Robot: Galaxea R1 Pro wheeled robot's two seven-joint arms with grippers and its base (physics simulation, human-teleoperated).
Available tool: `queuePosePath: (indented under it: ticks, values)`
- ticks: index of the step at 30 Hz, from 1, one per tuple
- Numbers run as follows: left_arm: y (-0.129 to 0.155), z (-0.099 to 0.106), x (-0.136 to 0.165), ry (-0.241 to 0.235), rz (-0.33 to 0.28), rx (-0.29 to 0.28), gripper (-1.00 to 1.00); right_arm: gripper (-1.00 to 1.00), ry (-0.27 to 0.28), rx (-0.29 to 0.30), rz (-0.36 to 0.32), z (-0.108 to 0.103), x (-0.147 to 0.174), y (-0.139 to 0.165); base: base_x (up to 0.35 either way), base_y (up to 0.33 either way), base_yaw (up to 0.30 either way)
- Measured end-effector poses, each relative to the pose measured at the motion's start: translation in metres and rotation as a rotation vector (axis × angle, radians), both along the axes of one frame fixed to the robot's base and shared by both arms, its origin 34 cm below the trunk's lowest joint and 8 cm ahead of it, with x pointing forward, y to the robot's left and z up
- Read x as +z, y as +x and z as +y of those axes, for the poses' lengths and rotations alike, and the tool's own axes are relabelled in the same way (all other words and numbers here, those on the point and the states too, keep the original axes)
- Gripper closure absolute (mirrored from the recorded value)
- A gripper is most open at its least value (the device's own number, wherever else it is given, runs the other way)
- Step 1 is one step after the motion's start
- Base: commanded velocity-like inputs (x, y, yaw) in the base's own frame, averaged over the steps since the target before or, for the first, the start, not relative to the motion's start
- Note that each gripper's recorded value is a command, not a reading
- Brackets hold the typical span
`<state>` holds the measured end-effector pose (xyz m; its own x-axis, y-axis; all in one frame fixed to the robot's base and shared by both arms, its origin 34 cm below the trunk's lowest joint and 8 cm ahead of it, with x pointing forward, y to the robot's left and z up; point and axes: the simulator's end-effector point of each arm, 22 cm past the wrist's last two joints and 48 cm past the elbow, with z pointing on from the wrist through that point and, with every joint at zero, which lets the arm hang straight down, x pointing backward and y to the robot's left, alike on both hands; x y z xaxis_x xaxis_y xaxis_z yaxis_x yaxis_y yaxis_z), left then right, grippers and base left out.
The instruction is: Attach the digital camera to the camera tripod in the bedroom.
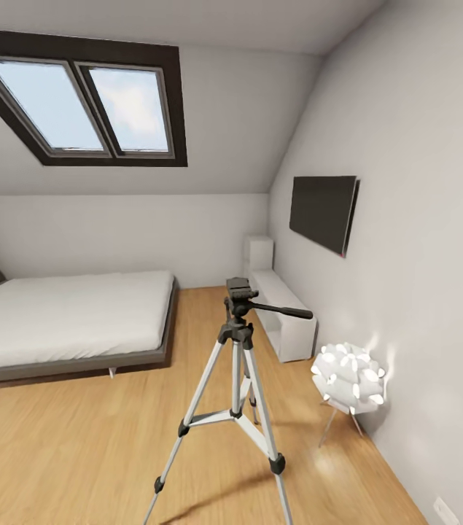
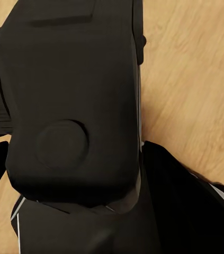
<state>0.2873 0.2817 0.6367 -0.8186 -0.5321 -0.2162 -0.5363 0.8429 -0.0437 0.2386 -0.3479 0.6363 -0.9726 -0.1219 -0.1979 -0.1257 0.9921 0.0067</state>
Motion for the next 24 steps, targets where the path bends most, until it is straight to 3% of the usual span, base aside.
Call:
queuePosePath:
  ticks: [24]
  values:
    - [0.0001, -0.0001, 0.0, 0.0, 0.0, 0.0, 1.0, -1.0, 0.004, 0.006, 0.0, 0.0016, 0.0, 0.0, 0.0, 0.0, 0.001]
